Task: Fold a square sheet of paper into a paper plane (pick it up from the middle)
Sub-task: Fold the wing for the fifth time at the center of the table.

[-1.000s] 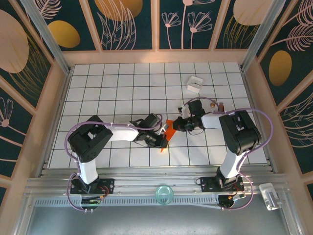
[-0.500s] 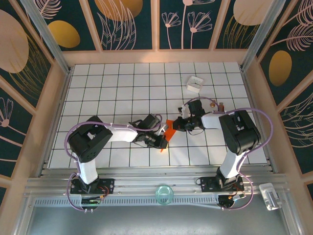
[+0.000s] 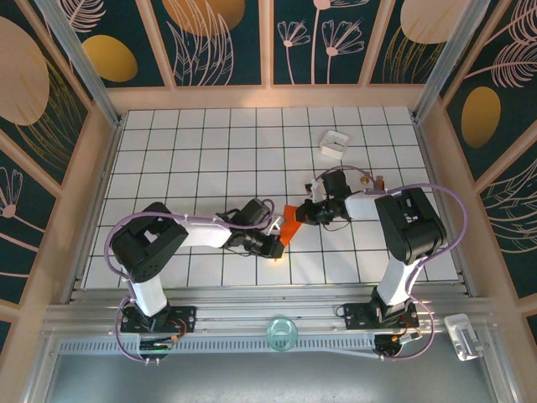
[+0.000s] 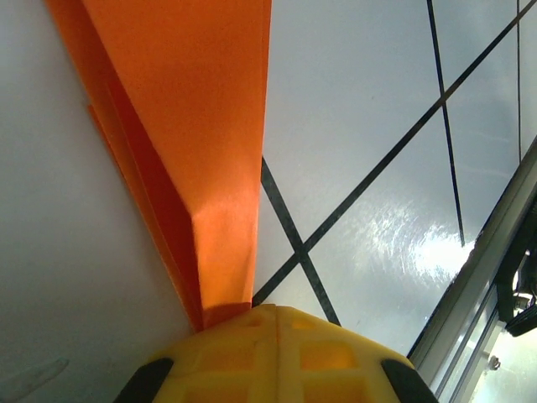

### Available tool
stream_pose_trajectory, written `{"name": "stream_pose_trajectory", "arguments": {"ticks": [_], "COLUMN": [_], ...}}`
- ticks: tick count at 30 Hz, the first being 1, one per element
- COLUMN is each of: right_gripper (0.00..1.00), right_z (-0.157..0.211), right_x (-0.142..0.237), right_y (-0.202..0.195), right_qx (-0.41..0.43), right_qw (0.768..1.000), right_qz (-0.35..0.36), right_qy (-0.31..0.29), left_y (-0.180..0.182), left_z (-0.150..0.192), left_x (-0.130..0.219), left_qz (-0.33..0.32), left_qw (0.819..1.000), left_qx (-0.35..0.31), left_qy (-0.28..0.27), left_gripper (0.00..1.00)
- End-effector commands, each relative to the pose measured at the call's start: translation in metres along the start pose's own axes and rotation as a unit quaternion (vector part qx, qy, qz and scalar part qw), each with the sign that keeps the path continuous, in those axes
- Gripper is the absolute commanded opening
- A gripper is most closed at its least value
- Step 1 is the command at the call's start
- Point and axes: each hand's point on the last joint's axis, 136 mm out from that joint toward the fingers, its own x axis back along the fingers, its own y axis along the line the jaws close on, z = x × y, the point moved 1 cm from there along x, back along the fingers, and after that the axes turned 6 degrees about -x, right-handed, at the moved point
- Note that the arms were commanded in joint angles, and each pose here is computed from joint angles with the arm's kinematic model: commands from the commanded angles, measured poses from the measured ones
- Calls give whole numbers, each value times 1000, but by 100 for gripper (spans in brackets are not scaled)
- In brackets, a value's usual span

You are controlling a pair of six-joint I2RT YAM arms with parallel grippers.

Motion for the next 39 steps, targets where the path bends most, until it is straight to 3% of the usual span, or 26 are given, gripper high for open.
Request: {"name": "stream_pose_trajectory", "arguments": {"ticks": [1, 11, 19, 24, 28, 39], "right_gripper": [0, 0, 0, 0, 0, 0], "right_z": [24, 24, 24, 24, 24, 23], "right_x": [-9, -9, -10, -9, -9, -8], "right_y": [-72, -71, -71, -71, -71, -71], "right_qx": [-51, -50, -50, -51, -51, -50], "right_qw": [989, 989, 990, 990, 990, 990], "right_qz": [135, 135, 133, 134, 133, 134], "right_qy": [19, 20, 20, 19, 19, 17], "left_y": [28, 19, -20, -30, -26, 0], "left_z": [85, 92, 8, -17, -28, -10], "left_x": [-3, 11, 29, 28, 28, 10], "left_qz": [-36, -31, 16, 30, 19, -12], "left_qw": [988, 988, 999, 998, 998, 998], "left_qx": [69, 63, 45, 42, 46, 56], "left_qy": [133, 138, 7, -24, -36, 7], "left_gripper": [0, 0, 0, 0, 0, 0]}}
